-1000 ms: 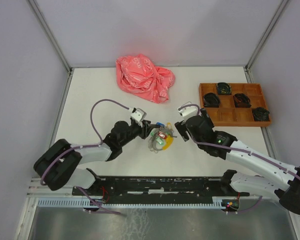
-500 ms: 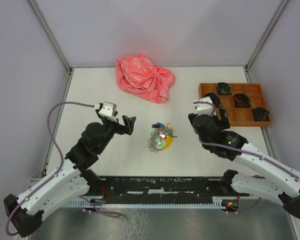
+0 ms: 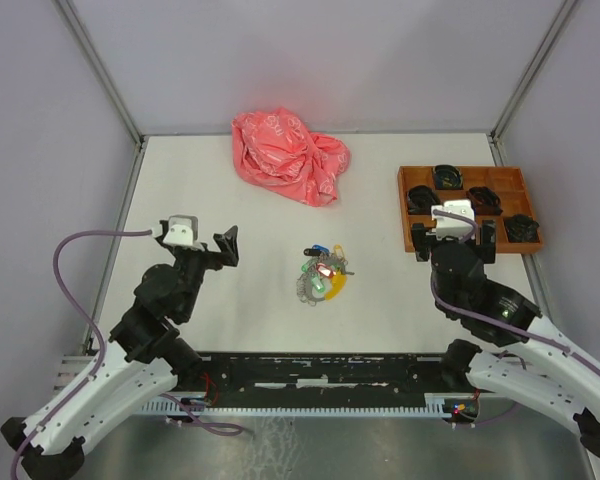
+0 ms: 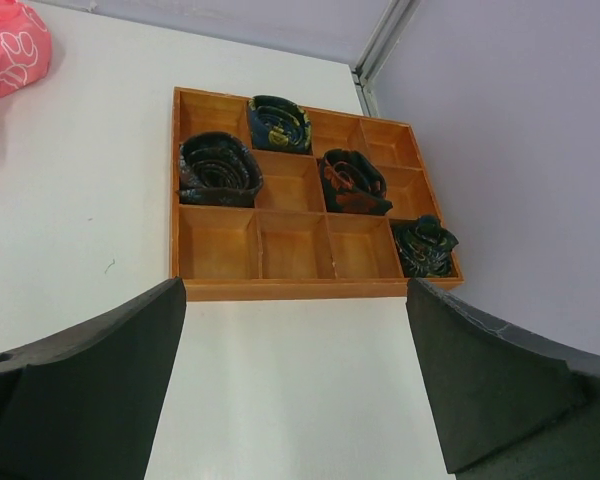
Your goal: Put the keys on the keyring
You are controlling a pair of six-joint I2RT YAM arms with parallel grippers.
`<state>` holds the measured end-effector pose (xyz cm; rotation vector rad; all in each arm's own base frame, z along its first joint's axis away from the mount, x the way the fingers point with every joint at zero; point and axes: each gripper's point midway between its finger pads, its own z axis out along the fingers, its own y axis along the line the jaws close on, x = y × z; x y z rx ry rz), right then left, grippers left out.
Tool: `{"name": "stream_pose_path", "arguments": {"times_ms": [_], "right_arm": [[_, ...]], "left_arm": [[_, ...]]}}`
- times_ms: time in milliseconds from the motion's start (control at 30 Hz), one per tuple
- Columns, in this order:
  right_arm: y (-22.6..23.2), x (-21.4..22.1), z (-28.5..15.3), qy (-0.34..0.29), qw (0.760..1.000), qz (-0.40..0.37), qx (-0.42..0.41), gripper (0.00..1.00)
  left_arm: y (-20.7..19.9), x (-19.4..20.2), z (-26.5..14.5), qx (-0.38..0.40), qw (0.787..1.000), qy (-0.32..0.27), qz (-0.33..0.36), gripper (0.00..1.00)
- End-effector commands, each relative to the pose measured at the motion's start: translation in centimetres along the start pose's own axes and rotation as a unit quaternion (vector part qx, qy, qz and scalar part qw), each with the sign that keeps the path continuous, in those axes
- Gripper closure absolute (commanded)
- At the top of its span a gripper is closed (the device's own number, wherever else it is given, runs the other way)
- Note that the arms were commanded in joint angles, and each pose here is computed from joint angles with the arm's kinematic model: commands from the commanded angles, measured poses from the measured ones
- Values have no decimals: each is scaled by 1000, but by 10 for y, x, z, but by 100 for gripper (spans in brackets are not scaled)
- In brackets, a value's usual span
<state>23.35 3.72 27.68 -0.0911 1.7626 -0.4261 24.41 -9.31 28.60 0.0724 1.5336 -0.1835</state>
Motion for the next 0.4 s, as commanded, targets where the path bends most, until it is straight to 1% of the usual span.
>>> {"name": "stream_pose_path", "arguments": {"times_ms": [0,200,367], "right_arm": [[-6,-4,0,-17,1000,15,13,0],[-4,-2,0,-22,1000,21,6,0],[-3,-4,0,-30,999,24,-2,0]], "left_arm": [[-2,-2,4,6,1000,-15,4,1],[-10,12,9,25,1000,4,18,1],[-16,15,13,39,999,11,20,1]]}}
